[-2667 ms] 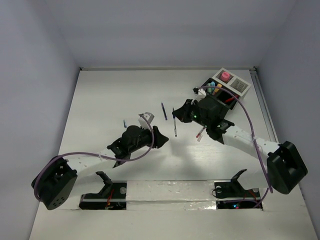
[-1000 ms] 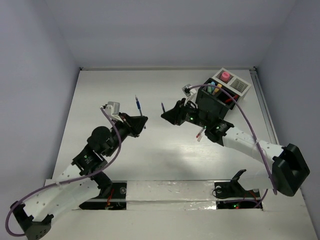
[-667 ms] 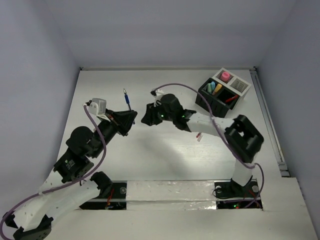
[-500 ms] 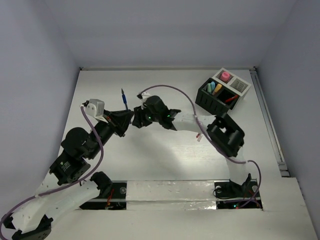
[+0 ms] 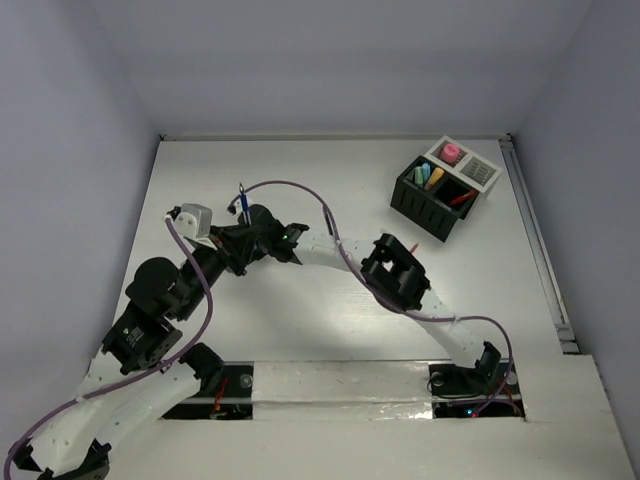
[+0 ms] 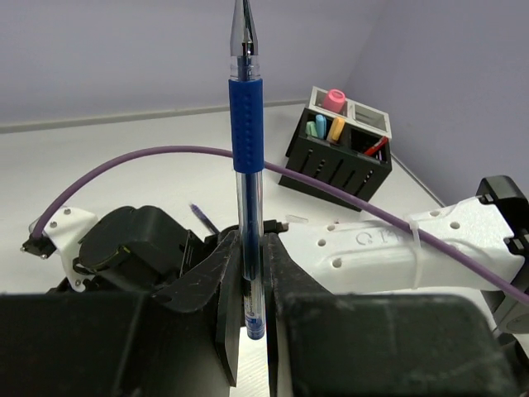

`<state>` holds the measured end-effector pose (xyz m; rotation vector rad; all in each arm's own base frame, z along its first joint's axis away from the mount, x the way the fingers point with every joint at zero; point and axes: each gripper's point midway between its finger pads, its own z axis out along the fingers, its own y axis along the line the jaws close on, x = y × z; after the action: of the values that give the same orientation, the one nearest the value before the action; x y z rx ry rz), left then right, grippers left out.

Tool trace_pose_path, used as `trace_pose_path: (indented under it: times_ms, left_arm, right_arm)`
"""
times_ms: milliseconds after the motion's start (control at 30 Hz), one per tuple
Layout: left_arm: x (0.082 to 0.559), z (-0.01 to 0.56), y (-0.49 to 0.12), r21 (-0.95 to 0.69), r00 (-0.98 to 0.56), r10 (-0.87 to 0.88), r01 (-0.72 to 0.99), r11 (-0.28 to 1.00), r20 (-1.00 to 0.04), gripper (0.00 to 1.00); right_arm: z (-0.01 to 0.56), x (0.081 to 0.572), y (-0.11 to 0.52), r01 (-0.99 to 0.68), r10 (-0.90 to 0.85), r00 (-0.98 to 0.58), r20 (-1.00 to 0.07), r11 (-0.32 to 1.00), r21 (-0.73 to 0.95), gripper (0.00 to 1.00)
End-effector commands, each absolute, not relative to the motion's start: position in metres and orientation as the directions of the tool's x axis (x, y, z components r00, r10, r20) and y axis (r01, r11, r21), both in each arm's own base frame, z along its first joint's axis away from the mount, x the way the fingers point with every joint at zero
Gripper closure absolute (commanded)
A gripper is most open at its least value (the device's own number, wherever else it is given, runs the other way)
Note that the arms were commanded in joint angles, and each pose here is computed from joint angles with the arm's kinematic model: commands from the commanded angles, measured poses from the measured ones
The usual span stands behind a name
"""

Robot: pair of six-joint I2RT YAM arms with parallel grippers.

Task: Sort the stationery into containers
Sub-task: Move the pen to the center of the board.

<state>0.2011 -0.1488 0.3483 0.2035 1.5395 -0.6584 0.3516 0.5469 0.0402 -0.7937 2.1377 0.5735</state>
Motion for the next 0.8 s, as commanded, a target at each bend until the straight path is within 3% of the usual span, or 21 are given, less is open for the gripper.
trace_pose_path:
  times_ms: [0, 133, 200, 233, 367, 533, 600, 767]
  left_arm:
    - [0.201, 0.361, -0.148, -0.257, -0.046, -0.277, 0.541, 0.801, -0.96, 1.0]
    - [0.202, 0.362, -0.145, -0.251, -0.033, -0.279, 0.547, 0.799, -0.96, 1.0]
    - [0.202, 0.363, -0.147, -0.245, -0.032, -0.276, 0.564, 0.789, -0.961, 1.0]
    - [0.203, 0.364, -0.147, -0.242, -0.028, -0.275, 0.566, 0.788, -0.961, 1.0]
    - [0.205, 0.362, -0.147, -0.24, -0.033, -0.269, 0.565, 0.79, -0.963, 1.0]
    - [0.206, 0.36, -0.154, -0.246, -0.052, -0.267, 0.584, 0.774, -0.962, 1.0]
    - [0.208, 0.358, -0.154, -0.258, -0.064, -0.272, 0.581, 0.772, -0.96, 1.0]
    - [0.211, 0.358, -0.16, -0.265, -0.079, -0.273, 0.591, 0.761, -0.959, 1.0]
  right_arm:
    - [0.015, 0.352, 0.534, -0.7, -0.478, -0.469, -0.743, 0.714, -0.017, 0.51]
    - [0.004, 0.349, 0.528, -0.696, -0.554, -0.396, -0.732, 0.701, -0.155, 0.62]
    - [-0.003, 0.351, 0.519, -0.694, -0.584, -0.372, -0.722, 0.691, -0.202, 0.7]
    - [-0.004, 0.352, 0.516, -0.688, -0.588, -0.367, -0.721, 0.693, -0.215, 0.82]
    - [0.005, 0.346, 0.492, -0.689, -0.617, -0.318, -0.72, 0.671, -0.272, 0.93]
    - [0.009, 0.305, 0.427, -0.683, -0.59, -0.368, -0.719, 0.696, -0.222, 0.95]
    - [0.044, 0.294, 0.418, -0.674, -0.505, -0.357, -0.786, 0.722, -0.157, 0.95]
    - [0.033, 0.254, 0.364, -0.73, -0.572, -0.359, -0.738, 0.664, -0.16, 0.92]
